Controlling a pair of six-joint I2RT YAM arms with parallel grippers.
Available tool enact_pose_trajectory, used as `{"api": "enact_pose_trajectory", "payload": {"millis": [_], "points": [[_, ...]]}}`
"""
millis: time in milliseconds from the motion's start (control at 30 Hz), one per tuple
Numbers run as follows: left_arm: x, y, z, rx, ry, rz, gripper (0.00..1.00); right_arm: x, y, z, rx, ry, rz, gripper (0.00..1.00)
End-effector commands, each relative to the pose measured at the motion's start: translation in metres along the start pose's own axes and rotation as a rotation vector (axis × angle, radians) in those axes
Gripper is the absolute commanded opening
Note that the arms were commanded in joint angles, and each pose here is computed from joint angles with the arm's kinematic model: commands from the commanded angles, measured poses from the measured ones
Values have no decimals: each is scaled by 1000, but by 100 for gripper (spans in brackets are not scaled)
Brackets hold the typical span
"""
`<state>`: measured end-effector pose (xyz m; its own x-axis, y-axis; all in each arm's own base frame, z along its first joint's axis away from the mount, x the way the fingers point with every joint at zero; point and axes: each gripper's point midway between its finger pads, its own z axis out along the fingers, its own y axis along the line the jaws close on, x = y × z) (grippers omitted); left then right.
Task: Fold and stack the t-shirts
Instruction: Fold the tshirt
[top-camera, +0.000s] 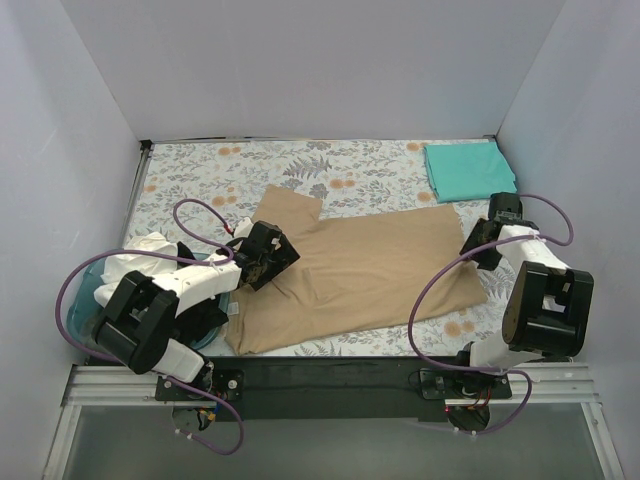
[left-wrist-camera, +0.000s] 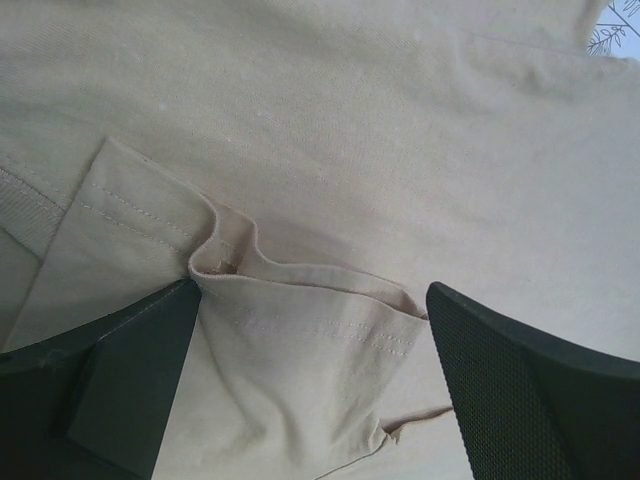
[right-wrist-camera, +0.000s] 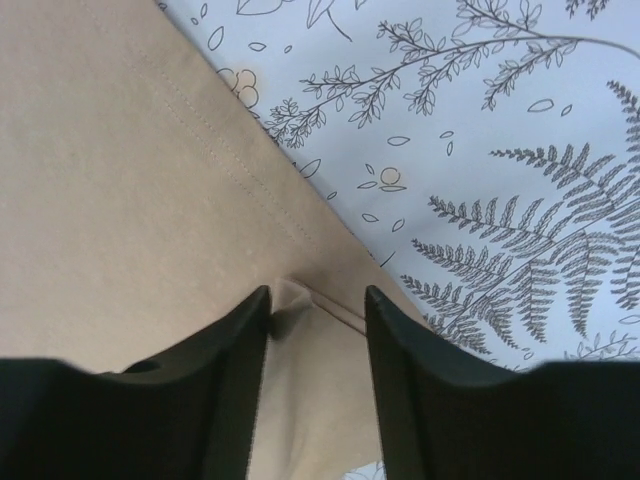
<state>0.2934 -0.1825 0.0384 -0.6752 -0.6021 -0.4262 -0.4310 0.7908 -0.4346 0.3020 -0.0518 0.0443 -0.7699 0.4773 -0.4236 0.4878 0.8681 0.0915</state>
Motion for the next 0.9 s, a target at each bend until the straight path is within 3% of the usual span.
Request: {"api": "enact_pose_trajectory", "payload": {"millis": [0, 67, 233, 433, 567, 700, 867], "points": [[2, 37, 2, -128, -14, 27, 98, -11, -2, -6, 33, -14, 17, 55], [1, 36, 1, -126, -12, 27, 98, -17, 6, -12, -13, -27, -7, 65], [2, 35, 2, -124, -5, 26, 98, -21, 39, -45, -240, -97, -84, 65], [1, 32, -2, -109, -5, 26, 98, -13, -5, -58, -44, -185, -13, 60], [2, 33, -3, -106, -5, 24, 98, 10, -20, -42, 24, -108, -3, 47], [3, 34, -3, -105, 2, 26, 98, 27, -20, -24, 28, -14, -10, 47], [4, 34, -2, -107, 5, 26, 98, 20, -13, -15, 2, 1, -32, 46]]}}
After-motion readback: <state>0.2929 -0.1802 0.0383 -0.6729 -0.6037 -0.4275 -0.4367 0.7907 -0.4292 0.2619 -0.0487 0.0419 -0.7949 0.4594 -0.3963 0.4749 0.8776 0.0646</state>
